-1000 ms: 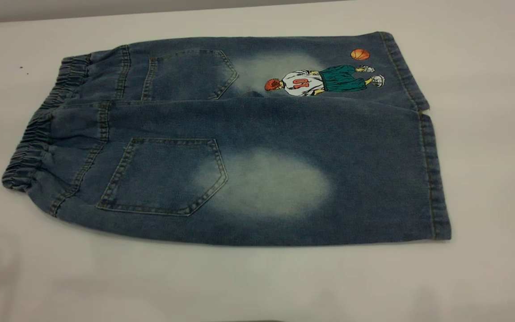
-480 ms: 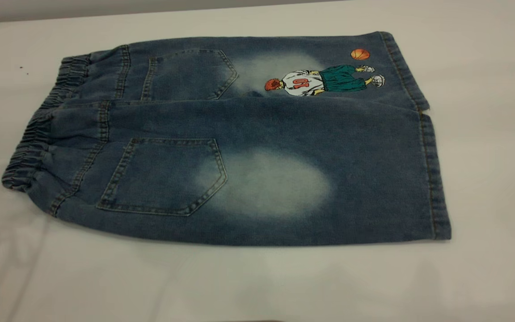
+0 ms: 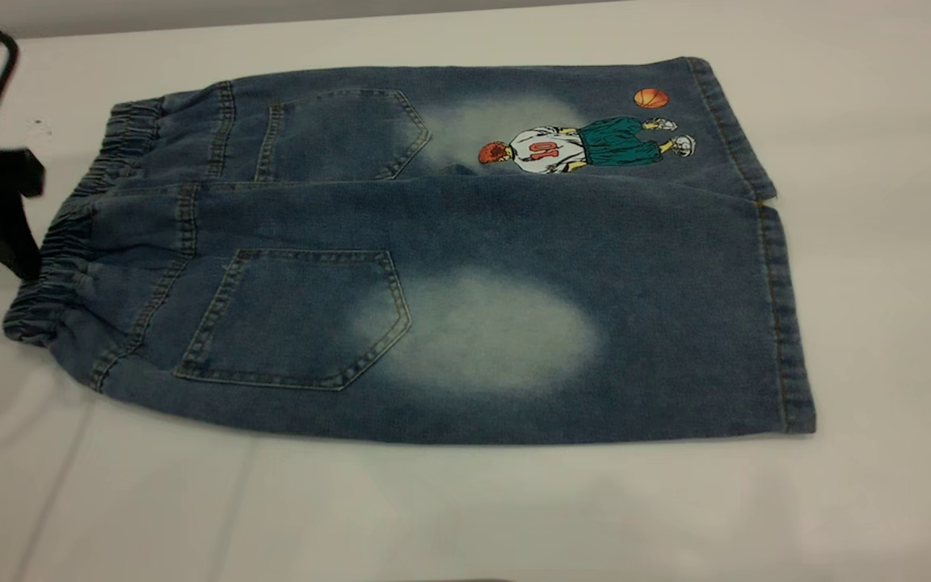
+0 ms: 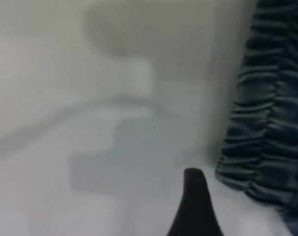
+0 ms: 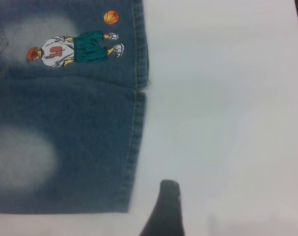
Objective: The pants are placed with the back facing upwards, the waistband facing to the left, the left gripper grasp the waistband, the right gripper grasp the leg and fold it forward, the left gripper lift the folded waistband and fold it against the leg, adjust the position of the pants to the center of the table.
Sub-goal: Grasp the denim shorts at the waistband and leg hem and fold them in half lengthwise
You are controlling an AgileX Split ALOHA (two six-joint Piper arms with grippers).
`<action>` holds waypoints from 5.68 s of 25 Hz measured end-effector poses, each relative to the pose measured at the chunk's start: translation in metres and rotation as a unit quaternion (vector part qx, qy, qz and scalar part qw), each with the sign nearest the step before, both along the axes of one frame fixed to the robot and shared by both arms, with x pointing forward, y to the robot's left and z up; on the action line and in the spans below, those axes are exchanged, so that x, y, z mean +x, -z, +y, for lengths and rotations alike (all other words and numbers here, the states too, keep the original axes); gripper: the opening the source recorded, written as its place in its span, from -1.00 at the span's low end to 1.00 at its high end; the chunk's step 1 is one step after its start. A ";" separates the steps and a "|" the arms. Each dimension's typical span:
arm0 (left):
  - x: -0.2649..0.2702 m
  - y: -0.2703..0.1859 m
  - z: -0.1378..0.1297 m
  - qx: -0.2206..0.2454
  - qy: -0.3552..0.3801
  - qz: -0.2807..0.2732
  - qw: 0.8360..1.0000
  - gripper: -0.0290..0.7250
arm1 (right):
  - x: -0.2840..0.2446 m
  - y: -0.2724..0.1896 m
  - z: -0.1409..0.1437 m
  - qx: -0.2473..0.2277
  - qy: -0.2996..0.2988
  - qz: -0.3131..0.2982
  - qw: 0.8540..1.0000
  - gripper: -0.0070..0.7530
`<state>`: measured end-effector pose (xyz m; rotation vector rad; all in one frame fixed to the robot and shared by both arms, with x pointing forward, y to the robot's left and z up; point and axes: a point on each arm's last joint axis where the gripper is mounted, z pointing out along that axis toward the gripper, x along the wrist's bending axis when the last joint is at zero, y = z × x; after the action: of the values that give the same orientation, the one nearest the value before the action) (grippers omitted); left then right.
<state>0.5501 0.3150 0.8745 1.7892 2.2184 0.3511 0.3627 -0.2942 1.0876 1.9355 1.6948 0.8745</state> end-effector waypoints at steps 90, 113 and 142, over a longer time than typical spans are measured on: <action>0.022 -0.029 -0.034 0.012 0.087 0.009 0.996 -0.75 | 0.125 0.269 0.127 -0.133 -0.320 0.293 0.891 0.34; 0.052 -0.080 -0.041 -0.028 0.063 0.047 0.997 -0.75 | 0.184 0.134 0.142 -0.094 -0.328 0.170 0.925 -0.92; 0.108 -0.068 -0.053 -0.294 -0.307 -0.133 0.895 -0.75 | 0.299 0.163 0.093 0.005 -0.176 0.156 0.972 -0.91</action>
<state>0.6582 0.2621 0.9421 0.6746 2.2935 0.0163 0.6622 -0.2011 0.9250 1.8869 2.2729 0.7227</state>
